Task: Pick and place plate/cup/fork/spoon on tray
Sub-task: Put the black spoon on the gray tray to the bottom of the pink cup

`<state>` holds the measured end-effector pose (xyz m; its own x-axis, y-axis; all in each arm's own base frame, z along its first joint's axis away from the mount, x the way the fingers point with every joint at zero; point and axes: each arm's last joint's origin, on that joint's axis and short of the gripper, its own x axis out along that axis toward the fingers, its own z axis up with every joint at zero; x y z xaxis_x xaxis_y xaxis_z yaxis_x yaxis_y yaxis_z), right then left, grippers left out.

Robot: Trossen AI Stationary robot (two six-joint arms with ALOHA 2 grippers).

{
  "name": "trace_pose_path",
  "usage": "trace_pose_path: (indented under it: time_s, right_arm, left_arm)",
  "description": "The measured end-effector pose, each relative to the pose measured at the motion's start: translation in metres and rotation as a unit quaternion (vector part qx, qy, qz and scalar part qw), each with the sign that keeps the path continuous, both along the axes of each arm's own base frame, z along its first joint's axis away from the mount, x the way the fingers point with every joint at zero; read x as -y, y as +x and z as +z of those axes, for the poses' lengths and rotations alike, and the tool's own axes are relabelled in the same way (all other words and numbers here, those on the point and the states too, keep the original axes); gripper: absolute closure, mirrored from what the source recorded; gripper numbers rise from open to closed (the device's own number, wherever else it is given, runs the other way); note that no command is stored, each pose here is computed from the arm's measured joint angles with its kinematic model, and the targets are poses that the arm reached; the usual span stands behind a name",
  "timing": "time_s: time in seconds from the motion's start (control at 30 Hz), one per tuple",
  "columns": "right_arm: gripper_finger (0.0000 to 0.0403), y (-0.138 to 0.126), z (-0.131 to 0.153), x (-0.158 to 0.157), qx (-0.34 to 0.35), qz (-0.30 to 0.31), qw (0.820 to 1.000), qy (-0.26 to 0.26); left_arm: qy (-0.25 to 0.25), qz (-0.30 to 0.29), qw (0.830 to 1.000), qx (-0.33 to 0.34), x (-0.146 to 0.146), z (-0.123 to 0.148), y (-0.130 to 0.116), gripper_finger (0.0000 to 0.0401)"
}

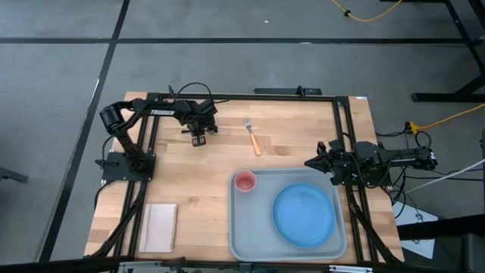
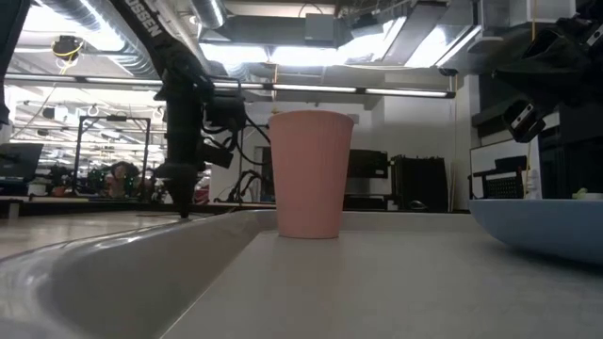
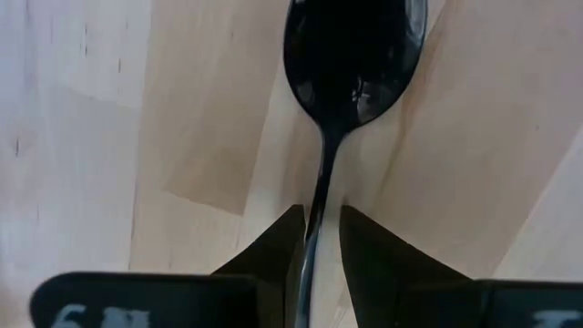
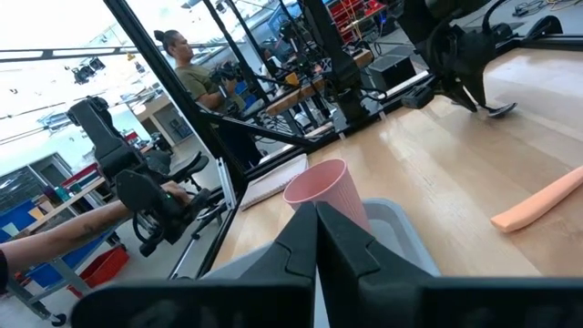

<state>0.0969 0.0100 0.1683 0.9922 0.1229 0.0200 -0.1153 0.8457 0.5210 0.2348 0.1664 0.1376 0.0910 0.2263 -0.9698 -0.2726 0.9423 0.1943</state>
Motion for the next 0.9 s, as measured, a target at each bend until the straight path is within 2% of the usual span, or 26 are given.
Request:
trace_pose_path:
  time_s: [0.27,0.53,0.9]
  right_arm:
    - [0.0397,0.0,0.0,0.0,0.0,0.0,1.0,0.0]
    - [0.0397,0.0,0.0,0.0,0.0,0.0,1.0,0.0]
    - [0.0397,0.0,0.0,0.0,0.004,-0.001,1.0,-0.029]
  left_arm:
    - [-0.02,0.017,1.0,-0.003,0.0022,-0.0021,-0.0007,0.0339]
    - [-0.042,0.049,0.998,0.009,0.0036,-0.003,-0.0009,0.0393]
    - [-0.04,0.071,0.996,0.019,0.003,-0.0032,0.0,0.0398]
